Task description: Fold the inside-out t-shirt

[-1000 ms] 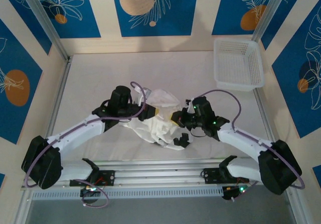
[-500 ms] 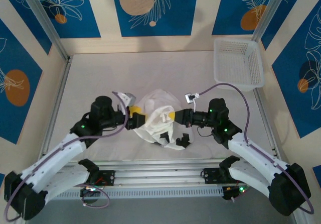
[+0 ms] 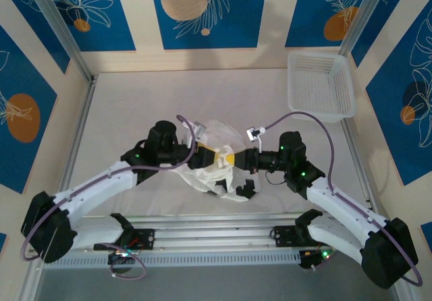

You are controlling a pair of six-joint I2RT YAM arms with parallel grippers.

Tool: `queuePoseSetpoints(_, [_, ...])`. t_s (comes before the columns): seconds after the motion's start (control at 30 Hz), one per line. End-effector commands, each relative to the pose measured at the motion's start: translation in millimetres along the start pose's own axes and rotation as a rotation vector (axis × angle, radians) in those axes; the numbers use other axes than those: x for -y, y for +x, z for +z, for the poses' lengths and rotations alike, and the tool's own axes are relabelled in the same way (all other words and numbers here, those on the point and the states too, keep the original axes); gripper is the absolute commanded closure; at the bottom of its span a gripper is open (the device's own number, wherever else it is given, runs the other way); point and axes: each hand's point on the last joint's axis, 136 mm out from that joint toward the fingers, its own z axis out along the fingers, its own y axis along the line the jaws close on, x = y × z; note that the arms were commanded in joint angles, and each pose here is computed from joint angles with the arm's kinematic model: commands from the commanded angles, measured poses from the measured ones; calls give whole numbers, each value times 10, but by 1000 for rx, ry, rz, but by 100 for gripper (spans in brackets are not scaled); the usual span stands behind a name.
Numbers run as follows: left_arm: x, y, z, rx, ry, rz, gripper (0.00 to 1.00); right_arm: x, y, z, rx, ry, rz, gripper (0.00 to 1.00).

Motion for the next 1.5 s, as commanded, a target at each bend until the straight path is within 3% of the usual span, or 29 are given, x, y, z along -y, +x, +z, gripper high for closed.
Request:
queuePoseSetpoints(0.0, [147,-61,84,18,63,-91,45,-22,-84,-13,24,11,-19,100])
queuePoseSetpoints(0.1, [166,67,191,-29,88,-118,50,9,-93,-11,31,22,-12,100])
queuePoseSetpoints(0.23, [41,221,226,-70,19,-124,54,54,-118,-35,50,47,-5,100])
queuePoseSetpoints(0.37, [-149,309,113,-92,-109,-66,47,104,-154,-75,73,70,5,100])
queuePoseSetpoints(0.5, [-122,186,-179,-26,-188,-13,41,141,-181,-120,86,81,19,100])
queuePoseSetpoints(0.57, [-10,149,-255,6,-155,-69,44,155,-198,-133,91,84,25,100])
queuePoseSetpoints(0.67, [97,232,-207,-3,-112,-237,57,161,-212,-135,92,85,27,100])
queuePoseSetpoints(0.77, [61,293,-133,-2,-148,-352,65,163,-226,-139,99,89,28,100])
queuePoseSetpoints(0.9, [4,257,6,11,-163,-380,65,165,-237,-137,102,89,30,100])
queuePoseSetpoints(1.17, [12,154,352,4,-91,-319,54,165,-213,-130,93,85,43,100])
queuePoseSetpoints(1.47, [66,93,473,12,-36,-299,34,178,-187,-124,87,86,46,100])
